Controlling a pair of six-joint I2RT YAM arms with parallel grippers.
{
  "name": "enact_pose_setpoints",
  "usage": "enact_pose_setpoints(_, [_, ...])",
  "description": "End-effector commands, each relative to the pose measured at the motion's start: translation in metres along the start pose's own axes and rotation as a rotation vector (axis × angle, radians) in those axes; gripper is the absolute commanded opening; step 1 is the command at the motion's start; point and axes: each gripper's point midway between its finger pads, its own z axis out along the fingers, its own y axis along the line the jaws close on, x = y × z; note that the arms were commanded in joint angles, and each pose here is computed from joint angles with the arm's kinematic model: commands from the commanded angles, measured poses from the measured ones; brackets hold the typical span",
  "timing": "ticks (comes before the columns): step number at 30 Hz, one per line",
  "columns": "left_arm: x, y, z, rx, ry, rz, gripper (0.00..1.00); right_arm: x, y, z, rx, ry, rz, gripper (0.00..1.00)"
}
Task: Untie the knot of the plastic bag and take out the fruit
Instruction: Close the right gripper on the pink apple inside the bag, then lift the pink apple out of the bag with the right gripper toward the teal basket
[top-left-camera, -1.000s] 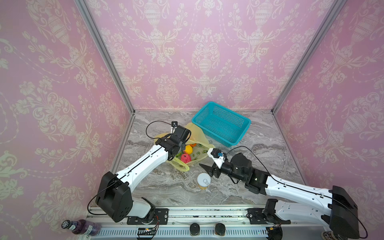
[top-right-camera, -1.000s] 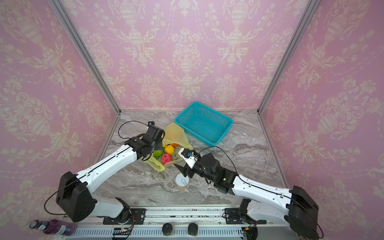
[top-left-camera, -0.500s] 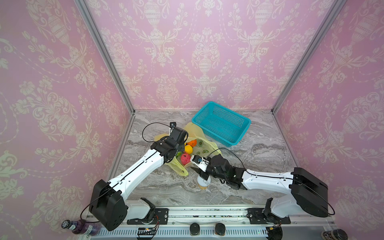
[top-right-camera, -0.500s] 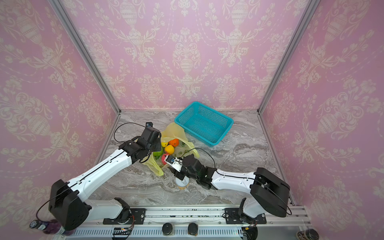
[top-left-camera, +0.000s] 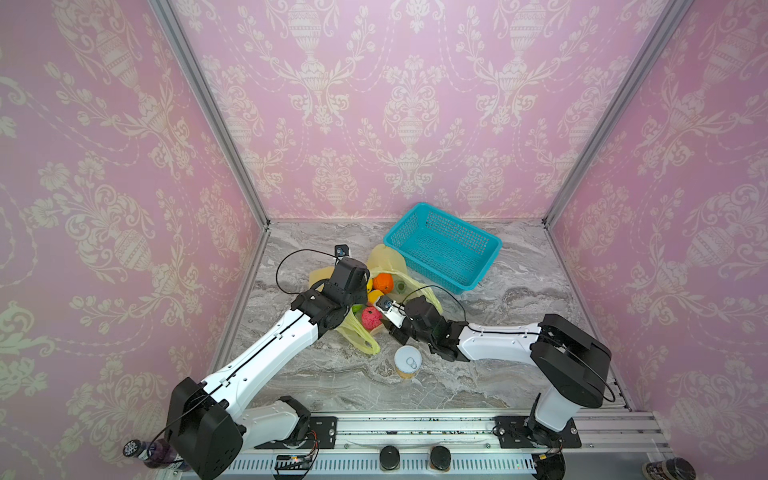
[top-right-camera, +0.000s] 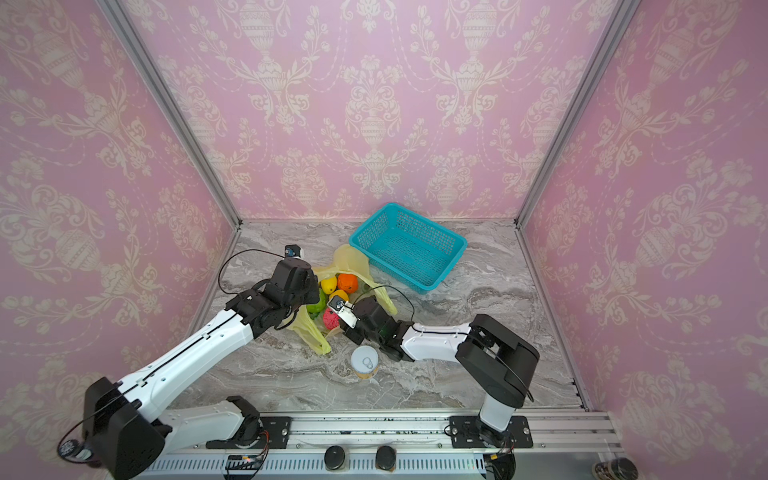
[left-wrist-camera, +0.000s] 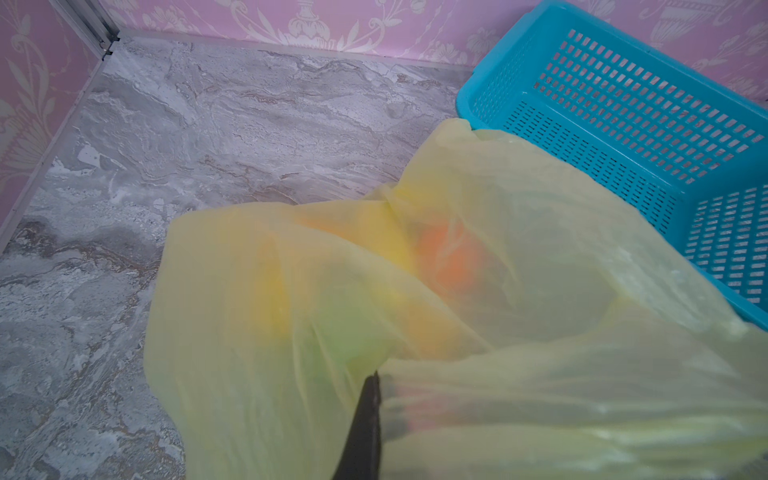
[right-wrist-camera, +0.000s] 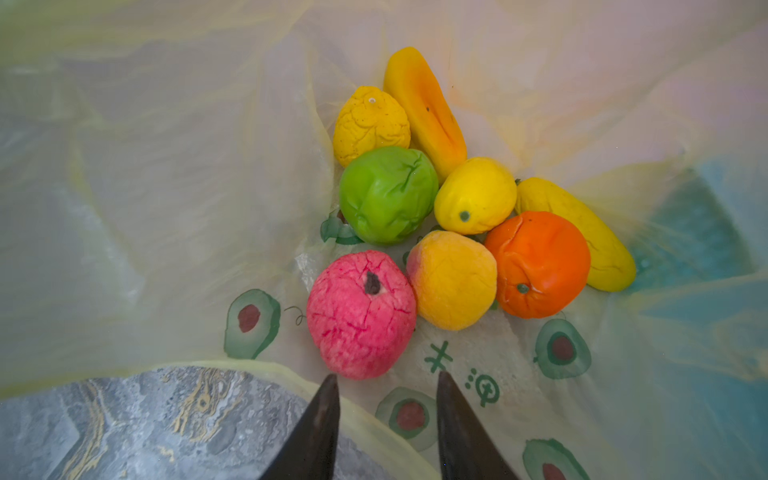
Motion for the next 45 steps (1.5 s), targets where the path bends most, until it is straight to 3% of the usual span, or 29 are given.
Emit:
enact_pose_setpoints(1, [-0.002,-0.001,-0.002,0.023,-0.001,0.016,0.00,-0.005,0.002,0.010,-0.017,0.012,0.024,0.49])
enact_pose_setpoints(4, [-0.002,0.000,-0.002,0.015,-0.002,0.018,0.00,-0.003,0.007,0.019,-0.039,0.024,0.029,0.60])
enact_pose_setpoints(9, [-0.002,0.004,-0.001,-0.006,-0.009,0.023,0.00,-0.001,0.016,0.040,-0.087,0.073,0.050,0.69])
enact_pose_setpoints(15, [-0.003,0.006,-0.001,-0.023,-0.010,0.020,0.00,0.021,0.016,0.065,-0.064,0.167,0.031,0.79])
enact_pose_setpoints(17, [-0.003,0.008,0.000,-0.036,-0.012,0.023,0.00,0.011,0.010,0.072,-0.044,0.161,0.035,0.79])
enact_pose_setpoints(21, [-0.001,0.005,0.001,-0.024,0.008,0.028,0.00,0.017,0.013,0.080,-0.054,0.187,0.033,0.74])
enact_pose_setpoints(25, [0.000,0.001,0.000,0.005,0.011,0.035,0.00,0.014,0.014,0.076,-0.062,0.176,0.040,0.54])
enact_pose_setpoints(30, [-0.001,0.019,-0.001,-0.090,-0.011,0.039,0.00,0.001,0.017,0.055,-0.095,0.114,0.073,0.43])
enact_pose_setpoints(40, [0.002,0.022,0.005,-0.127,0.001,0.049,0.00,-0.041,0.018,-0.025,-0.126,-0.103,0.108,0.34])
enact_pose_setpoints(45, [0.005,0.020,0.008,-0.119,0.015,0.053,0.00,-0.071,0.012,-0.093,-0.138,-0.291,0.137,0.29])
